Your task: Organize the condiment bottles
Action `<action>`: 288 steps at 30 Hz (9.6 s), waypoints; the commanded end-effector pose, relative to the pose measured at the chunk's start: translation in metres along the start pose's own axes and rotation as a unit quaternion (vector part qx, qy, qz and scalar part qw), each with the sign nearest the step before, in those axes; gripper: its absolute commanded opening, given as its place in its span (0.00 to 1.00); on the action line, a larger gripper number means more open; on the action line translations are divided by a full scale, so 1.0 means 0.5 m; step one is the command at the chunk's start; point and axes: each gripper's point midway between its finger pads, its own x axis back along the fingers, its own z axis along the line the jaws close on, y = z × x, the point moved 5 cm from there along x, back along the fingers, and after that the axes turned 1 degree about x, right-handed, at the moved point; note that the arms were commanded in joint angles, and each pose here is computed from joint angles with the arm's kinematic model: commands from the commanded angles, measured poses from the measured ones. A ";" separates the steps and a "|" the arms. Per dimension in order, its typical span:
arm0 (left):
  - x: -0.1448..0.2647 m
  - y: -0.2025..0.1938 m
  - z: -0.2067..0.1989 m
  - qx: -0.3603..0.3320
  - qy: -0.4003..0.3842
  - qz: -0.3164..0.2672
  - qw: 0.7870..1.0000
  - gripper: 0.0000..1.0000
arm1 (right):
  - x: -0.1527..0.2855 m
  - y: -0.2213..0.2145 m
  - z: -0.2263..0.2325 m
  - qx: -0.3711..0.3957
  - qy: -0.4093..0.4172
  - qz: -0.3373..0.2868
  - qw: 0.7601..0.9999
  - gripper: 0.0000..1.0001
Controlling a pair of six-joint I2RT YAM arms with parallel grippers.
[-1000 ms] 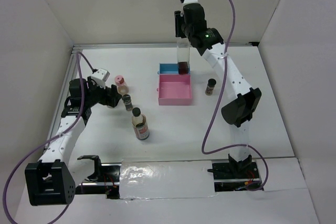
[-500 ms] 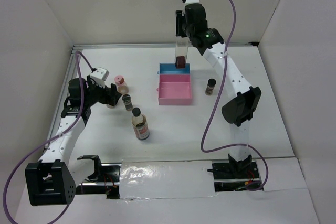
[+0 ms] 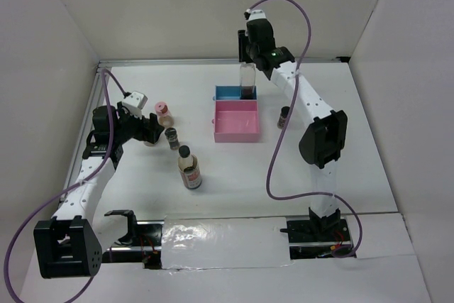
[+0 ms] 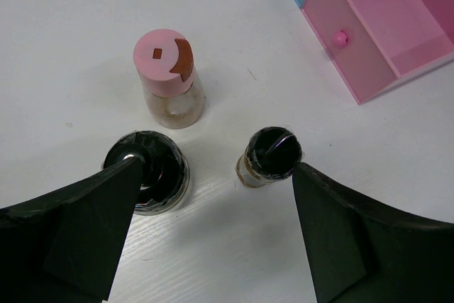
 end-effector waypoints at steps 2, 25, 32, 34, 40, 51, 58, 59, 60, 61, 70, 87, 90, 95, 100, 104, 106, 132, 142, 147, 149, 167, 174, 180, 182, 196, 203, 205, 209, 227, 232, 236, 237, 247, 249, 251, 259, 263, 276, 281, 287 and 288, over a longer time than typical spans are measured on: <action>0.005 0.048 0.004 -0.019 -0.001 -0.038 0.999 0.99 | 0.017 0.087 -0.007 -0.031 -0.008 -0.094 0.995 0.00; 0.033 0.092 -0.045 -0.104 -0.091 -0.083 0.987 0.99 | 0.057 0.010 -0.019 -0.042 -0.006 -0.060 0.997 1.00; 0.115 0.103 -0.135 -0.151 -0.250 -0.095 0.952 0.99 | 0.088 0.017 -0.019 -0.034 0.019 -0.069 0.997 1.00; 0.136 0.110 -0.147 -0.164 -0.267 -0.105 0.944 0.99 | 0.098 0.022 -0.022 -0.034 0.021 -0.071 0.997 1.00; 0.177 0.107 -0.154 -0.182 -0.290 -0.103 0.934 0.99 | 0.122 0.016 -0.027 -0.030 0.032 -0.069 0.997 1.00; 0.228 0.095 -0.236 -0.174 -0.420 -0.124 0.882 0.99 | 0.181 0.003 -0.058 -0.023 0.036 -0.056 0.998 1.00; 0.191 0.078 -0.231 -0.175 -0.425 -0.088 0.884 0.99 | 0.228 -0.012 -0.070 -0.027 0.030 -0.061 0.997 1.00; 0.188 0.077 -0.234 -0.169 -0.427 -0.083 0.885 0.99 | 0.231 -0.017 -0.069 -0.028 0.029 -0.059 0.997 1.00; 0.184 0.077 -0.241 -0.171 -0.432 -0.079 0.882 0.99 | 0.240 -0.018 -0.072 -0.028 0.029 -0.062 0.997 1.00; 0.174 0.077 -0.238 -0.179 -0.426 -0.075 0.883 0.99 | 0.243 -0.021 -0.075 -0.029 0.026 -0.060 0.997 1.00; 0.135 0.037 -0.276 -0.198 -0.462 -0.030 0.864 0.99 | 0.291 -0.050 -0.097 -0.037 -0.001 -0.052 0.998 1.00; 0.120 0.039 -0.295 -0.166 -0.480 -0.027 0.861 0.74 | 0.313 -0.073 -0.125 -0.041 -0.030 -0.043 0.998 1.00; 0.120 0.040 -0.301 -0.163 -0.488 -0.029 0.857 0.76 | 0.310 -0.074 -0.129 -0.040 -0.034 -0.041 0.998 1.00; 0.113 0.041 -0.302 -0.155 -0.492 -0.025 0.856 0.55 | 0.315 -0.071 -0.139 -0.039 -0.042 -0.043 0.997 1.00; 0.117 0.054 -0.305 -0.151 -0.495 -0.027 0.855 0.11 | 0.321 -0.079 -0.151 -0.045 -0.050 -0.041 0.997 1.00; 0.107 0.095 -0.293 -0.161 -0.456 -0.037 0.875 0.00 | 0.318 -0.096 -0.167 -0.063 -0.055 -0.035 0.996 1.00; 0.107 0.122 -0.290 -0.151 -0.434 -0.040 0.887 0.00 | 0.319 -0.105 -0.182 -0.082 -0.057 -0.036 0.994 1.00; -0.143 0.588 -0.272 -0.136 -0.255 -0.267 0.919 0.00 | 0.262 -0.170 -0.304 -0.148 -0.089 -0.006 0.985 1.00; -0.273 0.616 -0.269 -0.137 -0.251 -0.290 0.913 0.00 | 0.238 -0.177 -0.339 -0.145 -0.110 -0.003 0.983 1.00; -0.307 0.605 -0.267 -0.128 -0.258 -0.282 0.915 0.00 | 0.223 -0.184 -0.354 -0.142 -0.117 0.012 0.983 1.00; -0.318 0.593 -0.269 -0.123 -0.265 -0.273 0.916 0.00 | 0.222 -0.183 -0.358 -0.141 -0.121 0.014 0.983 1.00; -0.392 0.524 -0.261 -0.113 -0.274 -0.244 0.923 0.00 | 0.246 -0.216 -0.353 -0.138 -0.114 0.032 0.983 1.00; -0.423 0.475 -0.265 -0.117 -0.286 -0.220 0.925 0.00 | 0.244 -0.254 -0.336 -0.128 -0.096 0.064 0.985 1.00; -0.444 0.431 -0.263 -0.114 -0.284 -0.205 0.930 0.00 | 0.235 -0.293 -0.311 -0.125 -0.076 0.098 0.984 1.00; -0.448 0.425 -0.263 -0.116 -0.283 -0.204 0.930 0.00 | 0.231 -0.309 -0.303 -0.126 -0.071 0.104 0.984 1.00; -0.454 0.405 -0.261 -0.135 -0.273 -0.199 0.931 0.53 | 0.157 -0.381 -0.260 -0.099 -0.041 0.167 0.980 0.95; -0.446 0.427 -0.262 -0.139 -0.274 -0.206 0.929 0.82 | 0.132 -0.391 -0.256 -0.084 -0.047 0.169 0.981 0.87; -0.442 0.434 -0.265 -0.143 -0.274 -0.209 0.928 0.83 | 0.124 -0.396 -0.253 -0.079 -0.048 0.173 0.981 0.83; -0.434 0.444 -0.261 -0.144 -0.267 -0.212 0.929 0.98 | 0.109 -0.403 -0.250 -0.077 -0.049 0.174 0.981 0.80; -0.283 0.503 -0.261 -0.163 -0.229 -0.227 0.932 0.99 | 0.122 -0.365 -0.218 -0.023 -0.063 0.147 0.987 0.07; -0.223 0.489 -0.228 -0.133 -0.166 -0.201 0.956 0.99 | 0.197 -0.283 -0.204 -0.003 -0.072 0.105 0.992 0.00; -0.148 0.449 -0.200 -0.099 -0.122 -0.167 0.973 0.99 | 0.259 -0.209 -0.163 0.020 -0.034 0.053 0.998 0.00; -0.137 0.436 -0.189 -0.087 -0.112 -0.159 0.977 0.99 | 0.268 -0.203 -0.134 0.030 -0.007 0.050 0.998 0.00; -0.023 0.324 -0.147 -0.026 -0.052 -0.106 0.993 0.99 | 0.189 -0.205 0.005 0.038 0.070 0.066 0.995 0.00; -0.018 0.307 -0.142 -0.022 -0.046 -0.100 0.994 0.99 | 0.170 -0.222 0.020 0.043 0.078 0.082 0.993 0.00; -0.004 0.303 -0.137 -0.020 -0.039 -0.105 0.994 0.99 | 0.164 -0.227 0.028 0.045 0.077 0.090 0.992 0.00; 0.011 0.292 -0.122 -0.009 -0.035 -0.108 0.993 0.99 | 0.137 -0.291 0.051 0.030 0.063 0.117 0.991 0.00; 0.013 0.291 -0.126 -0.008 -0.043 -0.109 0.993 0.99 | 0.109 -0.315 0.056 0.030 0.042 0.121 0.991 0.00; 0.014 0.276 -0.123 0.000 -0.047 -0.104 0.993 0.99 | 0.064 -0.375 0.044 0.028 -0.001 0.140 0.990 0.00; 0.014 0.275 -0.122 0.002 -0.049 -0.102 0.994 0.99 | 0.049 -0.379 0.033 0.022 -0.021 0.138 0.990 0.00; 0.013 0.276 -0.116 0.000 -0.047 -0.106 0.993 0.99 | 0.034 -0.391 0.029 0.013 -0.020 0.146 0.989 0.04; 0.014 0.276 -0.114 -0.001 -0.046 -0.106 0.993 0.99 | 0.034 -0.390 0.030 0.010 -0.019 0.144 0.989 0.05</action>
